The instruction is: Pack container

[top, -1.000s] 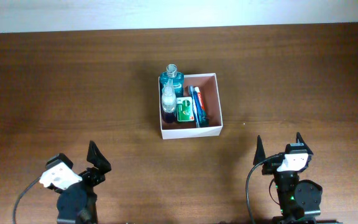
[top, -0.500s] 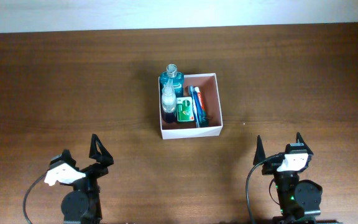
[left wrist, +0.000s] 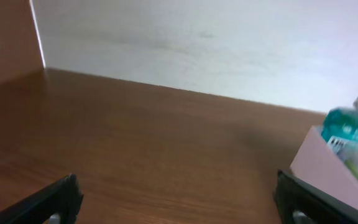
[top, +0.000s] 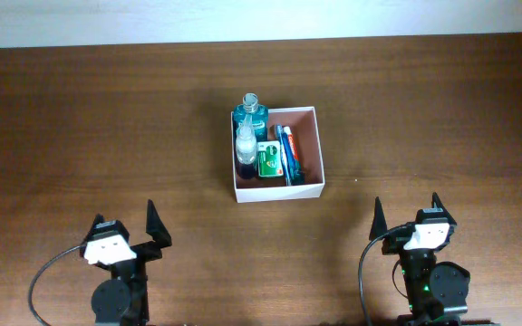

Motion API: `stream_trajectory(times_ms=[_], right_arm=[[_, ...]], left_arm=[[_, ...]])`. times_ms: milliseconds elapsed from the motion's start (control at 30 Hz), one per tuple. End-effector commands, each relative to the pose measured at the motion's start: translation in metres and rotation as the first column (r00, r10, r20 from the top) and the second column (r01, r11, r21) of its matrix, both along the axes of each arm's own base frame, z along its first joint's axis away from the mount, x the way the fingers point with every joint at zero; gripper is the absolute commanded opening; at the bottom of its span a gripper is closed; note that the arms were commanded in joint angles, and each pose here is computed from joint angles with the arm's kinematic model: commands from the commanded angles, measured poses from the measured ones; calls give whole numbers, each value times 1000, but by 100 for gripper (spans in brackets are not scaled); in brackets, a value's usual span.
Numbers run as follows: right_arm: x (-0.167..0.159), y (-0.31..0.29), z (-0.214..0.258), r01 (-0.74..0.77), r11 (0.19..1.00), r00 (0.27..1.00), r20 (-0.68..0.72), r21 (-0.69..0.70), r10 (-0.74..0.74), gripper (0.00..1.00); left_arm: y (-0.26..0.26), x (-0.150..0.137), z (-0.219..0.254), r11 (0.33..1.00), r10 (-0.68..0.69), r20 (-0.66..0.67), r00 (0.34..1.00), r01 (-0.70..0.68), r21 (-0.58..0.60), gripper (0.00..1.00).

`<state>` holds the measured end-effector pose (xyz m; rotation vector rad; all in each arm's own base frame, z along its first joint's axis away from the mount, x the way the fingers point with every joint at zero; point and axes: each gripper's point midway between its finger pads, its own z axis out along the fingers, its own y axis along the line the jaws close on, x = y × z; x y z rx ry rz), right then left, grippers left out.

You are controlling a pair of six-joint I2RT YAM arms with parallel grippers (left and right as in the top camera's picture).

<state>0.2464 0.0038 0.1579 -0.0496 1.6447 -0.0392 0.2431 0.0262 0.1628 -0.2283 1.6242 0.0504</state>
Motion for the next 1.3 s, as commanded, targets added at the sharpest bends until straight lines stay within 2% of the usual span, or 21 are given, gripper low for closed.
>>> stream_trajectory(times_ms=[0,1267], right_arm=[[0,-2,-2,6,1000,1000,-2,1,-6,99],[0,-2,-2,6,1000,1000,-2,1,-6,99]], left_arm=[[-2,0,-1,984,-24,-26,999,28,176,100],[-5,1,-2,980,-42,-32,999,48,191,100]])
